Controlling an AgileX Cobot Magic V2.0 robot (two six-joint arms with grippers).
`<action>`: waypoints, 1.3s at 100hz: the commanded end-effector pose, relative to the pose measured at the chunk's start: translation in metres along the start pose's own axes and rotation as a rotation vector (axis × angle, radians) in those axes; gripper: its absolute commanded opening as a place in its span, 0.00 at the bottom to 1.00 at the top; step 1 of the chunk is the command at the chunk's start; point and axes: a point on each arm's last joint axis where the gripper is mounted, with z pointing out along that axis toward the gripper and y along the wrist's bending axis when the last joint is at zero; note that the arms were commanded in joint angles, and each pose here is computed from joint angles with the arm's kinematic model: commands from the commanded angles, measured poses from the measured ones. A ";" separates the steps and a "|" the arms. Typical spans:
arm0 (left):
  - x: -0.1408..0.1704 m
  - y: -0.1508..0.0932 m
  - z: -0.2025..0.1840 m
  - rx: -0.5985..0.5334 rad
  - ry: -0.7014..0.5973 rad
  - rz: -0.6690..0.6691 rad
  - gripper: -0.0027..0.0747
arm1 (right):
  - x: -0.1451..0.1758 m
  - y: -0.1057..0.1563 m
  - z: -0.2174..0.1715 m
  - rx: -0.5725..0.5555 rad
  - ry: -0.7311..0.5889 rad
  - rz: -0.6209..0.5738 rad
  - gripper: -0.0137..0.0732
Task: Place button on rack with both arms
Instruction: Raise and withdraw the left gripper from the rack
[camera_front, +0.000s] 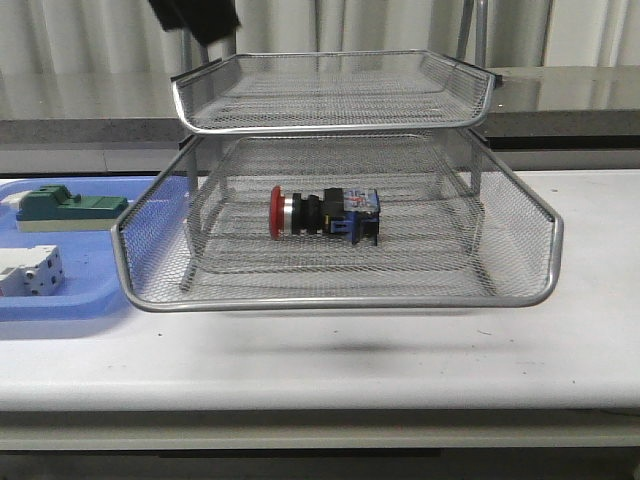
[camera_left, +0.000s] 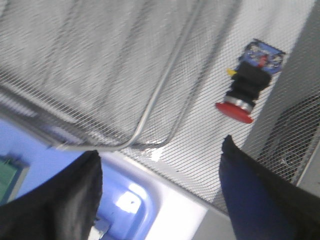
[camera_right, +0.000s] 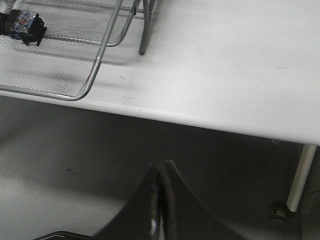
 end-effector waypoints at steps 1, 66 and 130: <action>0.017 0.011 -0.058 -0.077 -0.080 -0.089 0.66 | -0.013 0.000 -0.006 0.011 -0.081 0.002 0.08; 0.184 -0.049 -0.125 -0.584 -0.552 -0.486 0.66 | -0.013 0.000 -0.006 0.011 -0.081 0.002 0.08; 0.284 -0.131 -0.058 -0.962 -0.941 -0.550 0.66 | -0.013 0.000 -0.006 0.011 -0.081 0.002 0.08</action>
